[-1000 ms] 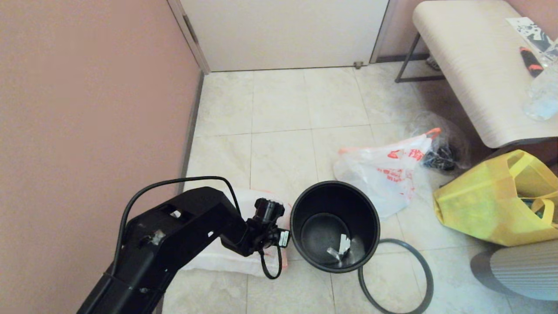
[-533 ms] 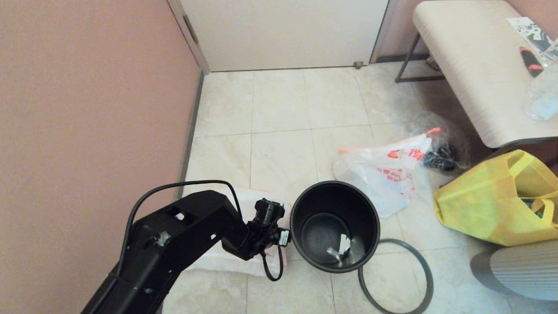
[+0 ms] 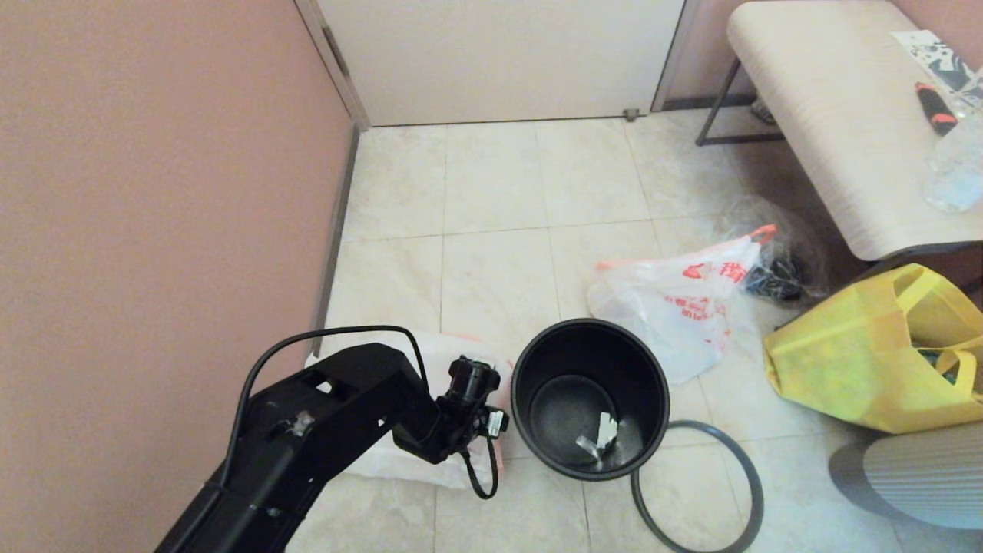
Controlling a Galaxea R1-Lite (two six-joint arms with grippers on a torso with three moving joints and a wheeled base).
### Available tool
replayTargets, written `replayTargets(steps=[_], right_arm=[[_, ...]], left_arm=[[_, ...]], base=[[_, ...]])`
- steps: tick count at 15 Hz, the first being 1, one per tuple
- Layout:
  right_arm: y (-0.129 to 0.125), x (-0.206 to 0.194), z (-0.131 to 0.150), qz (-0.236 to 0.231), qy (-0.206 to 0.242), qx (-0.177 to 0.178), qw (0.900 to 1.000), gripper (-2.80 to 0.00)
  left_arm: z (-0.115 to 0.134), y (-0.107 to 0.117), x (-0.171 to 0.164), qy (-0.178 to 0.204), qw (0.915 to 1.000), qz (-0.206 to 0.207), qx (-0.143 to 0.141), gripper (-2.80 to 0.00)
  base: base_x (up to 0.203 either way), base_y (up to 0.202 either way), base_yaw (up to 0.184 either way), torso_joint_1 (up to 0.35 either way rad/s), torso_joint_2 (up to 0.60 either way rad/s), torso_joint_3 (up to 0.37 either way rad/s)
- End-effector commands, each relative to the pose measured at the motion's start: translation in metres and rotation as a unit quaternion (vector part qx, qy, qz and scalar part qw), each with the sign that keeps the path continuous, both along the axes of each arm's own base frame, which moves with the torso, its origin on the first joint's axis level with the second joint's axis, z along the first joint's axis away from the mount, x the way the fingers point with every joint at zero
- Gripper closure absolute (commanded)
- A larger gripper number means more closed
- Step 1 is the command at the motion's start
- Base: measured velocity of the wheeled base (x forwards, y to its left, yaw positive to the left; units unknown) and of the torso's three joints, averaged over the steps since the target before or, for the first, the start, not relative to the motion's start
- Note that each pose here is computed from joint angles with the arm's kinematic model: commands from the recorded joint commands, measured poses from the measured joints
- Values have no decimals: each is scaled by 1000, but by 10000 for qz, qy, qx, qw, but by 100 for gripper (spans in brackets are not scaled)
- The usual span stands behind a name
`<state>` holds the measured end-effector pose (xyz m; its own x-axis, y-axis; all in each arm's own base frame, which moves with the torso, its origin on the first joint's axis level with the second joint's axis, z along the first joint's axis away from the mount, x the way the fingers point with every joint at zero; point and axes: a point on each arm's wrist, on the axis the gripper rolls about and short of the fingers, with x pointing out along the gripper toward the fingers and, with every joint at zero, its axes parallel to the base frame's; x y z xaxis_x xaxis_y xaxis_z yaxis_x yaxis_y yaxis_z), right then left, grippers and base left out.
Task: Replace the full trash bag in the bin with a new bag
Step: Pick up a new trash bag
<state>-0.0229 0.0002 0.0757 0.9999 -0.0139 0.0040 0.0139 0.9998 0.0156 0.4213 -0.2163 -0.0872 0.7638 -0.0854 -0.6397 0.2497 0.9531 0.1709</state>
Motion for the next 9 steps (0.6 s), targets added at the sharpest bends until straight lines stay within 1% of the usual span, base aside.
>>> replayTargets(steps=[1, 3, 5, 6, 9], right_arm=[[0, 0, 0, 0, 13, -1, 10000, 0], [0, 0, 0, 1, 13, -1, 10000, 0], [0, 0, 0, -4, 14, -1, 10000, 0], [0, 0, 0, 1, 13, 1, 10000, 0], [0, 0, 0, 1, 13, -1, 10000, 0]], left_arm=[[-3, 2, -1, -6, 9999, 96, 88, -280], [-1, 10, 2, -69, 9995, 267, 175, -280], [3, 15, 5, -201, 9988, 322, 323, -280], [4, 16, 4, -204, 9985, 327, 379, -280], [10, 15, 3, -251, 9982, 364, 397, -280]], base=[[0, 0, 0, 0, 0, 0], [0, 0, 0, 0, 0, 0], [0, 0, 0, 0, 0, 0], [0, 0, 0, 0, 0, 0], [0, 0, 0, 0, 0, 0]])
